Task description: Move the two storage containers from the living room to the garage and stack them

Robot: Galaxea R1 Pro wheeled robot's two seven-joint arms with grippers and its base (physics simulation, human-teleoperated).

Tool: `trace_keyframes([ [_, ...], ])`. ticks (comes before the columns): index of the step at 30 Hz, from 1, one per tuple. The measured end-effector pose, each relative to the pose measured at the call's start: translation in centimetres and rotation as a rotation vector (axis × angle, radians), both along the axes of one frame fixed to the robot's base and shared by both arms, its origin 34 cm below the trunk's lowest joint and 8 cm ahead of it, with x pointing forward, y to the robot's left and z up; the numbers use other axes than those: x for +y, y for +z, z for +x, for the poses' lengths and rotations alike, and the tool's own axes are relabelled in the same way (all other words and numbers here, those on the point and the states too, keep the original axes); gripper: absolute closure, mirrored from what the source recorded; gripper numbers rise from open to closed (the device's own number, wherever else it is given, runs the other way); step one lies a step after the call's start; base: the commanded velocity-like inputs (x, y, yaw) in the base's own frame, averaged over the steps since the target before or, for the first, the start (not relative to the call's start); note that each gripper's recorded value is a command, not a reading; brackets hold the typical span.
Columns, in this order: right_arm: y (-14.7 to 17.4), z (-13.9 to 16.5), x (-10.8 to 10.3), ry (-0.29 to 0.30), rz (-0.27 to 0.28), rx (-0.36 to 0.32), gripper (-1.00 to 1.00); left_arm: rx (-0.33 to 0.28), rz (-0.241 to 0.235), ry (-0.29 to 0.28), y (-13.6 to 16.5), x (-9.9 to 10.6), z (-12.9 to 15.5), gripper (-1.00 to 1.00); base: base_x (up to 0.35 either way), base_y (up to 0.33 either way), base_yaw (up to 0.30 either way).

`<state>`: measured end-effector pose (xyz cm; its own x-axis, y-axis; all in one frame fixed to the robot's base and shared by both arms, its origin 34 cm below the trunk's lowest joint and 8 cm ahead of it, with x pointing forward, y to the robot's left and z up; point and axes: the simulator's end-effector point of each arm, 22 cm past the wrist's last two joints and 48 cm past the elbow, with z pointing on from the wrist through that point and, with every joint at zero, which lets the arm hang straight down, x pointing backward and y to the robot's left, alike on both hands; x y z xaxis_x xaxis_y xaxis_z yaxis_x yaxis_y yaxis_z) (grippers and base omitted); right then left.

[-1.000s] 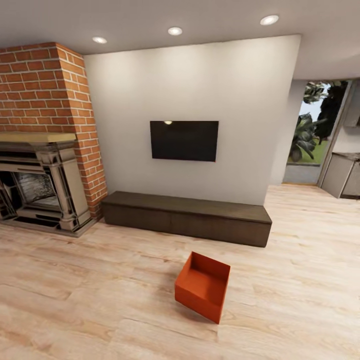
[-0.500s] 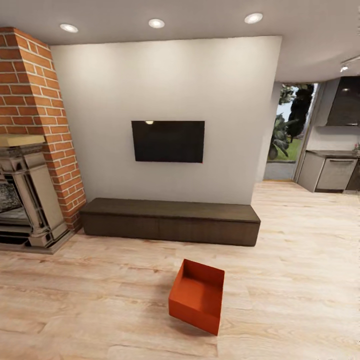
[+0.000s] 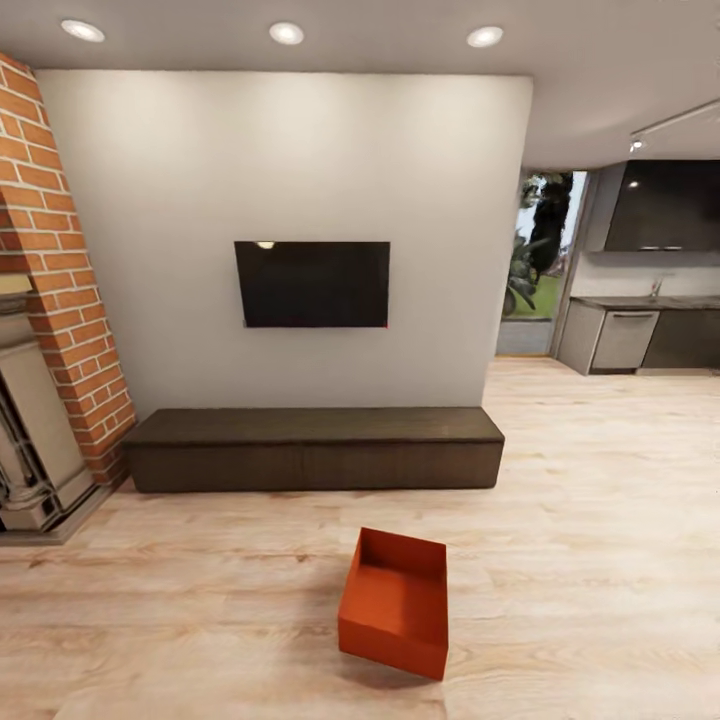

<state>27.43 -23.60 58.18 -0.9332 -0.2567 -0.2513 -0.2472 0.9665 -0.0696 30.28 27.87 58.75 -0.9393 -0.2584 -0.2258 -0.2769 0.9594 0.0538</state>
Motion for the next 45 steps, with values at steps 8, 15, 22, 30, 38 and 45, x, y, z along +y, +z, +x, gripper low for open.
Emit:
trace_keyframes([
  [8, 0.0, 0.0, -0.09, 0.0, -0.001, 0.0, -1.0, -0.001, 0.001, 0.0, 0.01, 0.02, 0.02, -1.0, 0.161, 0.312, -0.068],
  [15, -0.01, 0.0, -0.13, 0.0, -0.002, 0.001, -1.0, -0.001, 0.0, 0.0, 0.0, 0.01, 0.02, -1.0, 0.144, 0.138, -0.001],
  [22, -0.01, 0.0, -0.06, -0.002, -0.001, 0.001, -1.0, -0.002, 0.001, 0.0, 0.0, 0.02, 0.05, -1.0, 0.036, 0.022, -0.023],
  [30, -0.02, -0.03, 0.05, -0.009, 0.001, 0.002, -1.0, -0.002, 0.0, -0.003, 0.0, -0.06, 0.07, -1.0, 0.002, 0.001, -0.214],
  [38, -0.02, -0.02, -0.03, -0.006, 0.0, 0.002, -1.0, -0.003, -0.003, -0.004, 0.0, -0.23, 0.08, -1.0, 0.005, 0.0, -0.223],
  [45, 0.0, -0.04, 0.0, -0.001, 0.0, 0.002, -1.0, -0.003, 0.0, -0.003, 0.02, -0.02, 0.06, -1.0, 0.255, 0.0, -0.029],
])
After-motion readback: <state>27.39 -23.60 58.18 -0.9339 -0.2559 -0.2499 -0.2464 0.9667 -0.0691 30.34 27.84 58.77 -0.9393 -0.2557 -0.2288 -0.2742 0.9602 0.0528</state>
